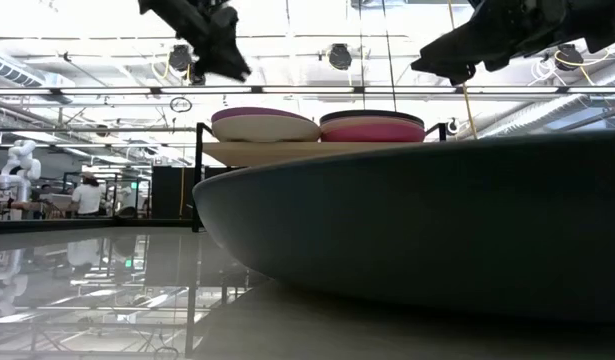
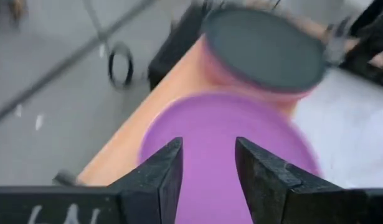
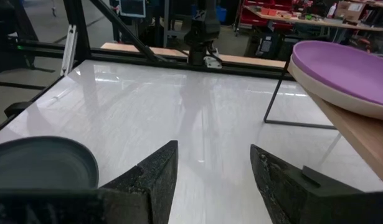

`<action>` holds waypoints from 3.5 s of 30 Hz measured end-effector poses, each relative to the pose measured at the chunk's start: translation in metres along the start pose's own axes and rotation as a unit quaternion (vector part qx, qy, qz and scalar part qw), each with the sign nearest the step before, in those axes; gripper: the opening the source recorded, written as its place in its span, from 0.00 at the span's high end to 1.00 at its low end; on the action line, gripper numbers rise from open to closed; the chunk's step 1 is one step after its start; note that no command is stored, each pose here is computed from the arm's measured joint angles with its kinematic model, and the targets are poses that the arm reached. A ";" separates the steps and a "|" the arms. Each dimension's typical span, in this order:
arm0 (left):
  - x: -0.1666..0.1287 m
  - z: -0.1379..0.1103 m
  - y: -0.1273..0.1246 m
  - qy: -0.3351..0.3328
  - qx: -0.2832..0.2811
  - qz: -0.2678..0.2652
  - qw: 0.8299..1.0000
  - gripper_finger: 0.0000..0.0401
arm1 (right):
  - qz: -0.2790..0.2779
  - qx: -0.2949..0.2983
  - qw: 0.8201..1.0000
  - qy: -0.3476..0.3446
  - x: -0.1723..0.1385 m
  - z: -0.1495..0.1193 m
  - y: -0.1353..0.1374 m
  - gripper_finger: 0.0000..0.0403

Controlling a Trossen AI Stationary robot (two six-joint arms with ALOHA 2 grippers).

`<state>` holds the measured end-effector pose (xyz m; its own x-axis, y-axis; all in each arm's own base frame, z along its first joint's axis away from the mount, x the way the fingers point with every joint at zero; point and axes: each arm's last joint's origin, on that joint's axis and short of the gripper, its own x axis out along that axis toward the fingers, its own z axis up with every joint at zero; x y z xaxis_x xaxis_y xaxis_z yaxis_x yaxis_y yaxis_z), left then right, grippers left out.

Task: Place and stack plates onto a shelf
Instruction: Stack the pink plate on top of the violet plate on the shelf

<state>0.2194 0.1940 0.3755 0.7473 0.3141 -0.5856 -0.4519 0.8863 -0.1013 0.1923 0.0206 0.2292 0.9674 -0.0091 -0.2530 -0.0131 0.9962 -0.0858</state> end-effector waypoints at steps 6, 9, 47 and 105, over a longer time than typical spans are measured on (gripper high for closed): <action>-0.015 -0.030 -0.034 -0.146 0.023 -0.028 0.989 0.62 | 0.001 0.009 1.000 0.019 0.000 -0.004 0.000 0.55; -0.017 -0.058 -0.051 -0.211 0.015 -0.063 0.975 0.62 | 0.001 0.011 1.000 0.020 0.000 -0.004 0.000 0.55; 0.005 -0.161 -0.125 -0.351 0.026 -0.108 0.930 0.62 | 0.103 0.070 0.965 0.230 0.004 -0.011 0.028 0.55; 0.008 -0.162 -0.125 -0.340 0.008 -0.113 0.933 0.62 | 0.155 0.173 0.825 0.515 -0.029 -0.086 0.086 0.99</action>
<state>0.2032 0.0302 0.2527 0.9615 0.2574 0.0964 -0.2422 0.9592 -0.1457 0.1409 0.0986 0.1463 0.2012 0.3588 -0.9115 0.0254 0.9283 0.3711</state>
